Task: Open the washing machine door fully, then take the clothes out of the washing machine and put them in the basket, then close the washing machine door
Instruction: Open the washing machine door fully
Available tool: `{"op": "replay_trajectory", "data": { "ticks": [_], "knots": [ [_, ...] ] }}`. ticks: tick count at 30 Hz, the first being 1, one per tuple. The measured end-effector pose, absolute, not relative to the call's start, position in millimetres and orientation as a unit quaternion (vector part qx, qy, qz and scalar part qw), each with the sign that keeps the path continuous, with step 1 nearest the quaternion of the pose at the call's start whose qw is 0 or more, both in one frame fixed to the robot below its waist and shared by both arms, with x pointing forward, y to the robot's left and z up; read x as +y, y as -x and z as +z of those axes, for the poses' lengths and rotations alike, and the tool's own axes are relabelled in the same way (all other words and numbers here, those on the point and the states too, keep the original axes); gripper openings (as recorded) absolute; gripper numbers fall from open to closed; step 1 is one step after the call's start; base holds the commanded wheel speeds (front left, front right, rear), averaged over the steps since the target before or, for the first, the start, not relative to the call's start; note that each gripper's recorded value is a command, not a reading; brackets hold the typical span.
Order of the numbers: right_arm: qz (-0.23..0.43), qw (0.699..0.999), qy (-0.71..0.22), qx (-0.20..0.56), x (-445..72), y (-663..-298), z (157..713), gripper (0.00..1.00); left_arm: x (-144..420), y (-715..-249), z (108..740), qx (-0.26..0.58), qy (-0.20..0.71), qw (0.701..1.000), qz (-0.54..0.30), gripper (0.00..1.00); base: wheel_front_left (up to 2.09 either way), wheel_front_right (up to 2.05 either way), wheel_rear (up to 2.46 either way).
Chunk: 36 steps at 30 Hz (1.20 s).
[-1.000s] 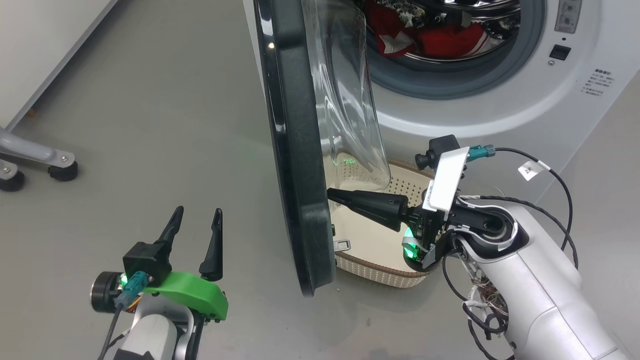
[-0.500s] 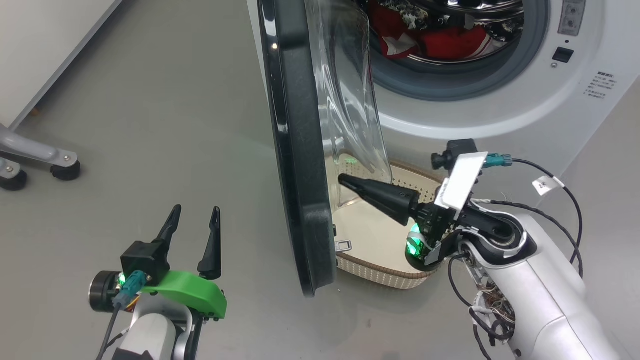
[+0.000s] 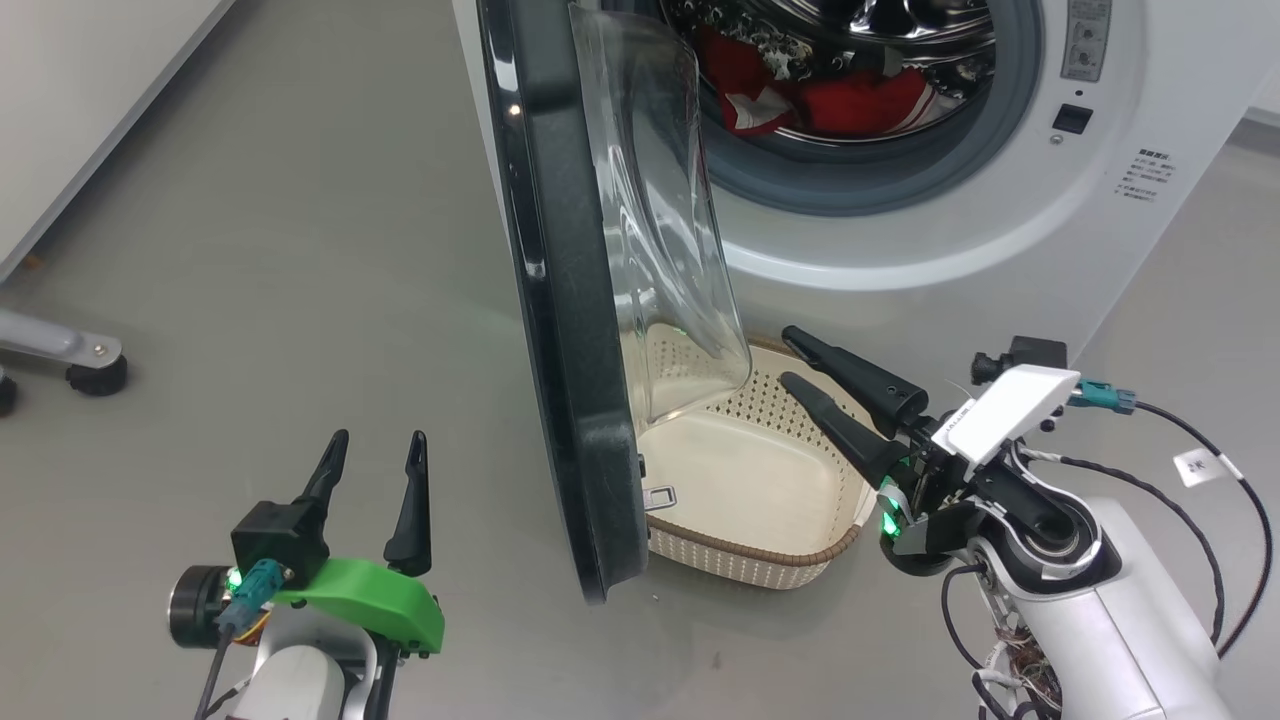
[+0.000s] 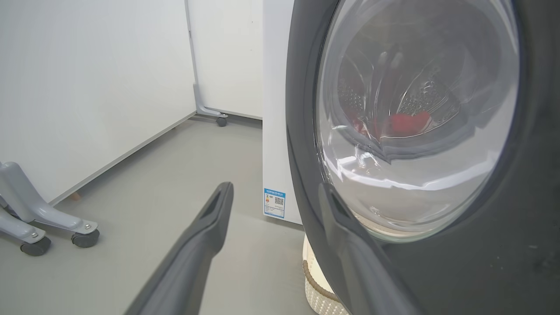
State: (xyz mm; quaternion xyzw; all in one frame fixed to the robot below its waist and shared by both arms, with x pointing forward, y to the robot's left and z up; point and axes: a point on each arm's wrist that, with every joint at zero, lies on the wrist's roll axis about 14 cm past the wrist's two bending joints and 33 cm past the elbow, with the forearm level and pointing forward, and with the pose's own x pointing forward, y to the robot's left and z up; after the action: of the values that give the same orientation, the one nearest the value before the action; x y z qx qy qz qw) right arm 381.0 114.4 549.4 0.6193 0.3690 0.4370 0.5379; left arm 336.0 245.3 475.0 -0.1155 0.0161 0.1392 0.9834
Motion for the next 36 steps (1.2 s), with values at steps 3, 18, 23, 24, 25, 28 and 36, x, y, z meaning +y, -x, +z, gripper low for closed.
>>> {"op": "replay_trajectory", "data": {
  "ticks": [3, 18, 23, 24, 25, 28, 36],
  "knots": [
    [0.413, 0.584, -0.608, 0.345, 102, -388, 542, 1.0, 242, -336, 474, 0.017, 0.117, 0.984, 0.135, 1.0, 0.0, 0.0, 0.0],
    [0.355, 0.845, -0.384, 0.114, 41, -424, 547, 1.0, 232, -335, 479, 0.01, 0.119, 0.986, 0.119, 1.0, 0.0, 0.0, 0.0],
    [0.36, 0.894, -0.265, 0.024, 27, -427, 552, 1.0, 233, -335, 479, 0.009, 0.119, 0.986, 0.119, 1.0, 0.0, 0.0, 0.0],
    [0.359, 0.899, -0.249, 0.013, 25, -427, 551, 1.0, 233, -335, 480, 0.009, 0.119, 0.986, 0.12, 1.0, 0.0, 0.0, 0.0],
    [0.357, 0.903, -0.238, 0.005, 24, -428, 548, 1.0, 233, -335, 480, 0.008, 0.119, 0.986, 0.12, 1.0, 0.0, 0.0, 0.0],
    [0.348, 0.917, -0.194, -0.017, 20, -428, 541, 1.0, 233, -334, 481, 0.007, 0.119, 0.986, 0.12, 1.0, 0.0, 0.0, 0.0],
    [0.331, 0.935, -0.125, 0.011, 24, -421, 511, 1.0, 235, -333, 482, 0.005, 0.119, 0.985, 0.123, 1.0, 0.0, 0.0, 0.0]
  ]
}}
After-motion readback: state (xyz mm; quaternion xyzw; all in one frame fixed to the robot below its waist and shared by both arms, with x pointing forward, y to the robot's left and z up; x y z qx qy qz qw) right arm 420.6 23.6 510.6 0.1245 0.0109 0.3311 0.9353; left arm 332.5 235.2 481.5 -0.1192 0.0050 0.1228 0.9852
